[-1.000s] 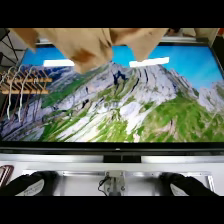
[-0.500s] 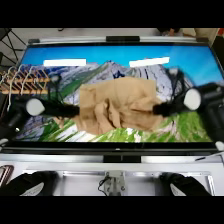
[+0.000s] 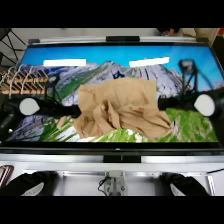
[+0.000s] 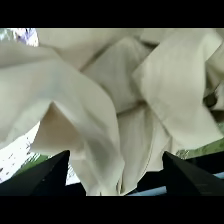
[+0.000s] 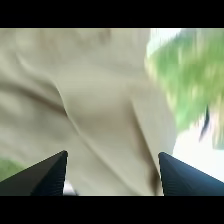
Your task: Fold the shirts.
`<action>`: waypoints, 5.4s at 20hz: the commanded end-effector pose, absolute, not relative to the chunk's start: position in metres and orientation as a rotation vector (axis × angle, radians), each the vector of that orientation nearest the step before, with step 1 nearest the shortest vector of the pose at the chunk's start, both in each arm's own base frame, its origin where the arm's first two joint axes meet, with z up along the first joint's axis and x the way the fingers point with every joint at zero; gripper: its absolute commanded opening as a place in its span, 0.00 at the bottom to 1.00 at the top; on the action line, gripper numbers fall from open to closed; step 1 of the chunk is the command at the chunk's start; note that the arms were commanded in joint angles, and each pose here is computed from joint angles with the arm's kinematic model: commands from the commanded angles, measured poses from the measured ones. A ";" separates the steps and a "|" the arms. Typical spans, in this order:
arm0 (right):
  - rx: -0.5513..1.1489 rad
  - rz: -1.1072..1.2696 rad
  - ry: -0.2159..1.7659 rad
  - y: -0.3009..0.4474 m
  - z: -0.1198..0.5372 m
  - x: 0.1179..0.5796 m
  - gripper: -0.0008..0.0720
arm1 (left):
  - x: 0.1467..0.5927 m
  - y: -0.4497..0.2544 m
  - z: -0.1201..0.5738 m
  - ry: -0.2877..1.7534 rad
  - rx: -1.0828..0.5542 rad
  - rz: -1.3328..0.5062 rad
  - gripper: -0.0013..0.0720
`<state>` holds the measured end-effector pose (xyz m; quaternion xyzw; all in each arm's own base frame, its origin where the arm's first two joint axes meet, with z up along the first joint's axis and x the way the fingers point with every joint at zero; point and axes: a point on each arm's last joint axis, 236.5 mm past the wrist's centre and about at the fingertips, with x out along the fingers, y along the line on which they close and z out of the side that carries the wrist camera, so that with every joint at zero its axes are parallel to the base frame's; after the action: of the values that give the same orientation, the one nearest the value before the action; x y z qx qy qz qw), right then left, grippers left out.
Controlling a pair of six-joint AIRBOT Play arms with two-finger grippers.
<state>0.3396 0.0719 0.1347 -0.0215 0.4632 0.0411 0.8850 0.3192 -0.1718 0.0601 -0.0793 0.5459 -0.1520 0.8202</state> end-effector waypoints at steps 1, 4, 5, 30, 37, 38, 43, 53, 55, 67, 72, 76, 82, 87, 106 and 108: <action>0.080 0.189 0.654 0.106 0.232 0.386 0.93 | 0.357 -0.177 0.120 0.995 -0.201 -0.344 0.89; 0.174 0.297 0.800 0.151 0.183 0.411 0.93 | 0.374 -0.198 0.089 1.057 -0.259 -0.362 0.89; 0.208 0.360 0.894 0.173 0.153 0.412 0.93 | 0.374 -0.210 0.070 1.111 -0.279 -0.384 0.89; 0.004 0.551 1.312 0.307 -0.044 0.371 0.25 | 0.356 -0.260 -0.036 1.359 -0.181 -0.559 0.08; -0.019 0.490 0.923 0.228 0.132 0.409 0.10 | 0.361 -0.228 0.129 0.937 -0.144 -0.619 0.08; -0.017 0.498 0.828 0.221 0.173 0.408 0.10 | 0.353 -0.226 0.163 0.857 -0.145 -0.636 0.08; 0.002 0.558 0.594 0.204 0.286 0.358 0.10 | 0.302 -0.209 0.233 0.729 -0.166 -0.653 0.08; -0.001 0.606 0.511 0.196 0.329 0.319 0.10 | 0.308 -0.185 0.303 0.556 -0.083 -0.591 0.08; 0.072 0.604 0.304 0.200 0.378 0.334 0.10 | 0.310 -0.184 0.292 0.588 -0.071 -0.581 0.08; 0.099 0.750 1.029 0.304 0.069 0.436 0.57 | 0.328 -0.188 0.048 1.059 -0.172 -0.429 0.09; 0.024 0.611 1.093 0.265 0.075 0.434 0.65 | 0.336 -0.189 0.029 1.083 -0.140 -0.428 0.09; -0.165 0.547 1.251 0.246 0.075 0.380 0.88 | 0.341 -0.190 0.030 1.066 -0.145 -0.425 0.09; -0.263 0.590 1.493 0.284 -0.031 0.340 0.88 | 0.332 -0.188 0.026 1.107 -0.136 -0.429 0.09; -0.255 0.574 1.532 0.290 -0.073 0.347 0.88 | 0.330 -0.188 0.025 1.114 -0.135 -0.429 0.09; -0.188 0.594 0.921 0.189 0.255 0.308 0.10 | 0.334 -0.143 0.226 0.753 -0.185 -0.424 0.08; -0.107 0.720 0.988 0.220 0.238 0.294 0.10 | 0.331 -0.153 0.232 0.723 -0.177 -0.449 0.08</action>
<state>0.3244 0.2012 0.2418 -0.0955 0.4342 0.2906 0.8473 0.3384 -0.1457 0.2094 -0.0746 0.3815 -0.2075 0.8977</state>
